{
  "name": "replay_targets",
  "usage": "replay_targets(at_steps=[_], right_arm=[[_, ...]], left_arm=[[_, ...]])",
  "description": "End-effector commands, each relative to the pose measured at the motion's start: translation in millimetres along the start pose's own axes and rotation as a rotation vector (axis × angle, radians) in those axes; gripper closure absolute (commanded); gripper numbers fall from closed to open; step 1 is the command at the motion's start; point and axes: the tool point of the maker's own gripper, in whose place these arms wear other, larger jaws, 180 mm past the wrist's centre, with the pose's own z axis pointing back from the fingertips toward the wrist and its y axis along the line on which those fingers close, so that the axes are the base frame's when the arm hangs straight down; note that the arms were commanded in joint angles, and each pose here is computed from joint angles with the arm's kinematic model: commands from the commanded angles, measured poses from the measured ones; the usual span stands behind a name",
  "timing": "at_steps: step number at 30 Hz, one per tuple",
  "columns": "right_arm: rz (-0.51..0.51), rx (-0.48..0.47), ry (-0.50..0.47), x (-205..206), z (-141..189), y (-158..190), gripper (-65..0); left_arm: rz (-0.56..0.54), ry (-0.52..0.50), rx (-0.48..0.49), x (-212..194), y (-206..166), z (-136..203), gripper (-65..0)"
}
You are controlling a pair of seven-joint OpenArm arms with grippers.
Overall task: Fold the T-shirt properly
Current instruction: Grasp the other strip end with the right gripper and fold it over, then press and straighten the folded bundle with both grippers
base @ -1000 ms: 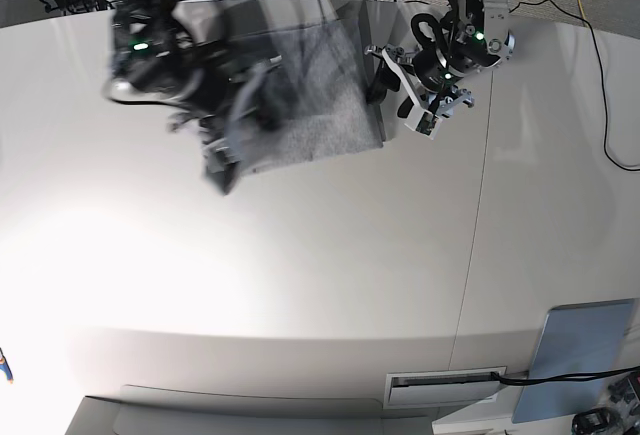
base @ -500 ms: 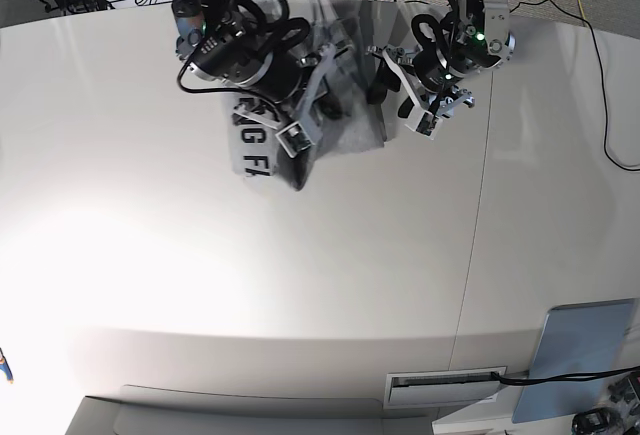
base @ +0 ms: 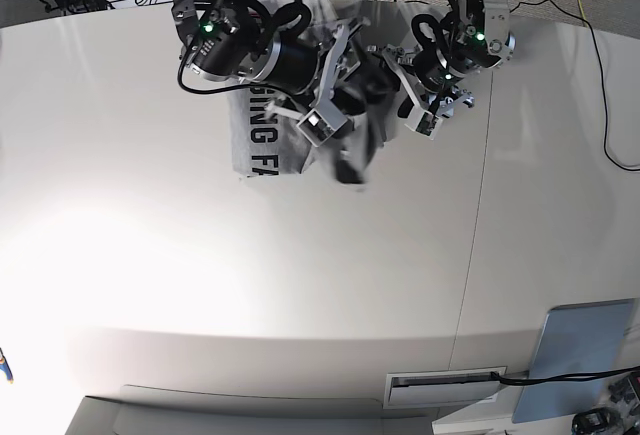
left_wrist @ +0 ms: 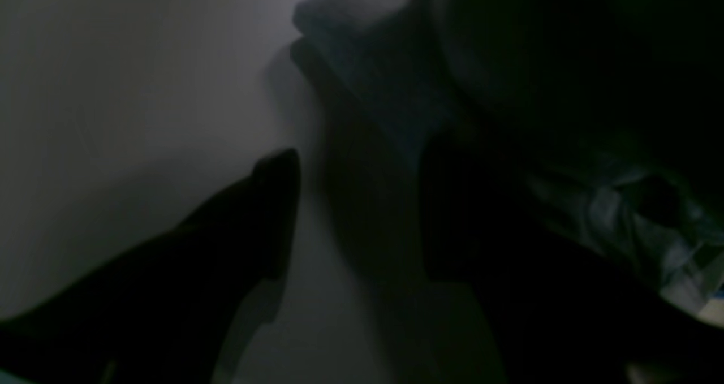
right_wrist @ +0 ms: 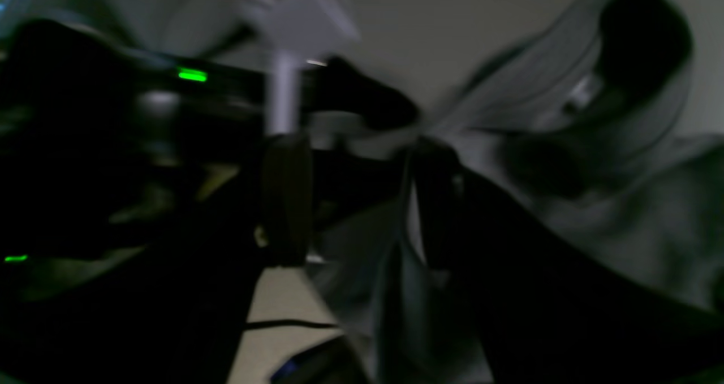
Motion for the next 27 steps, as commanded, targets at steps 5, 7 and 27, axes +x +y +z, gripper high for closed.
replay_targets(at_steps=[5, 7, 27], right_arm=[[0.015, 0.094, -0.070, 16.6, 3.7, 17.4, -28.8], [0.016, 0.066, -0.077, 18.5, 7.0, 9.8, -28.8], [0.052, -0.601, -0.070, 19.0, 95.5, -181.7, -4.4]], left_arm=[[-0.036, 0.008, 0.026, 1.4, 13.9, 8.2, -34.3], [-0.039, 0.006, 0.068, 4.1, 27.7, 14.9, -34.3], [-0.123, -0.084, -0.452, 41.5, -101.7, 59.5, -6.0]])
